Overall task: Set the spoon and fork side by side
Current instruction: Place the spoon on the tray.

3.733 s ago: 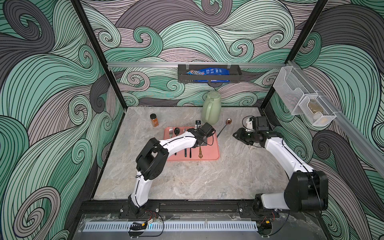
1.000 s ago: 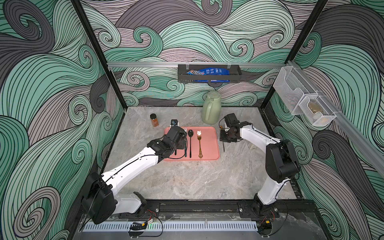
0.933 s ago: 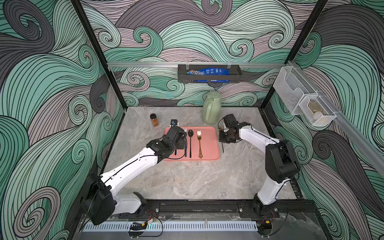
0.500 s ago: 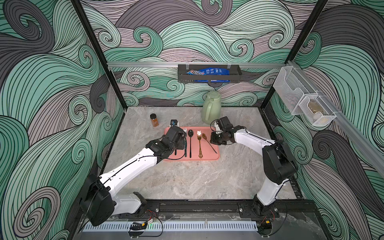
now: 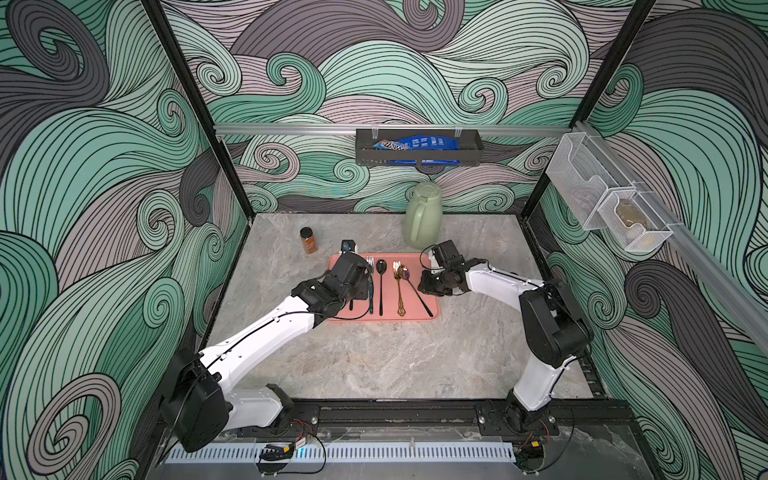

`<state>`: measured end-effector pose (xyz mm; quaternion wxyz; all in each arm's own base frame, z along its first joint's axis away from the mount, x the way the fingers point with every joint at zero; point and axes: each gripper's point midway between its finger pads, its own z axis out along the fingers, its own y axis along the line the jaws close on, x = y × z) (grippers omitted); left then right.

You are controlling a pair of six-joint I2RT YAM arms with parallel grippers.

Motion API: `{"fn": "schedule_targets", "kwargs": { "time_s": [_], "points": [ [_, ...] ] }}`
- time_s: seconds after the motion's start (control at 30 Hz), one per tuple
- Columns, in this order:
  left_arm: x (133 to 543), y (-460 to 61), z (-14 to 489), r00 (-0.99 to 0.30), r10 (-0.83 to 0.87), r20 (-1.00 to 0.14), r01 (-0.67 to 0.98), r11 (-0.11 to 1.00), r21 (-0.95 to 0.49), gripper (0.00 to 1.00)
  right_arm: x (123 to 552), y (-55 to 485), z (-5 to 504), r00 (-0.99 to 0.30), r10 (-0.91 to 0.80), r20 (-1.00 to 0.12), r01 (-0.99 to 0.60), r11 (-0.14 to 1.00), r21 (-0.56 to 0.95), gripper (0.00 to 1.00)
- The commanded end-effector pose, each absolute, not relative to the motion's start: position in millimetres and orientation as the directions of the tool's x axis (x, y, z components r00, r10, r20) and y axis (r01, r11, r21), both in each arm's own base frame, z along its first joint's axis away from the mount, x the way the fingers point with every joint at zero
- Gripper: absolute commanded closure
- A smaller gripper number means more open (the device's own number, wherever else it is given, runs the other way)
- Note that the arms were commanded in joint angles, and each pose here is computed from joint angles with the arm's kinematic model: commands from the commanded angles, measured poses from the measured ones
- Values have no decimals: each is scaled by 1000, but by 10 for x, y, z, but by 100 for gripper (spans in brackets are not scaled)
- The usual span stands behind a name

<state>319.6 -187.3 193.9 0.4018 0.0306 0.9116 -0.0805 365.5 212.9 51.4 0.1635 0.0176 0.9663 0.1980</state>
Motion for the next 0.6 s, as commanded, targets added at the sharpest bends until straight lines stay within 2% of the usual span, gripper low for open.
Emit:
{"fn": "schedule_targets", "kwargs": {
  "time_s": [0.0,0.13,0.3,0.47,0.57],
  "points": [
    [3176,-1839,1896,-689,-7,-725,113,987,-117,65,3694,2227,558,-927,51,-373,-90,932,351,65],
    [3169,-1840,1900,-690,-4,-724,117,986,-117,65,3769,2235,408,-931,16,-366,-102,948,300,62],
    [3173,-1830,1909,-686,0,-728,118,987,-111,65,3861,2264,244,-934,-15,-356,-112,961,253,62],
    [3190,-1822,1913,-679,2,-734,114,988,-103,65,3909,2283,107,-937,-48,-347,-120,974,191,69],
    [3197,-1823,1907,-678,4,-735,114,988,-100,65,3905,2265,67,-940,-44,-338,-108,979,171,78]
  ]
}}
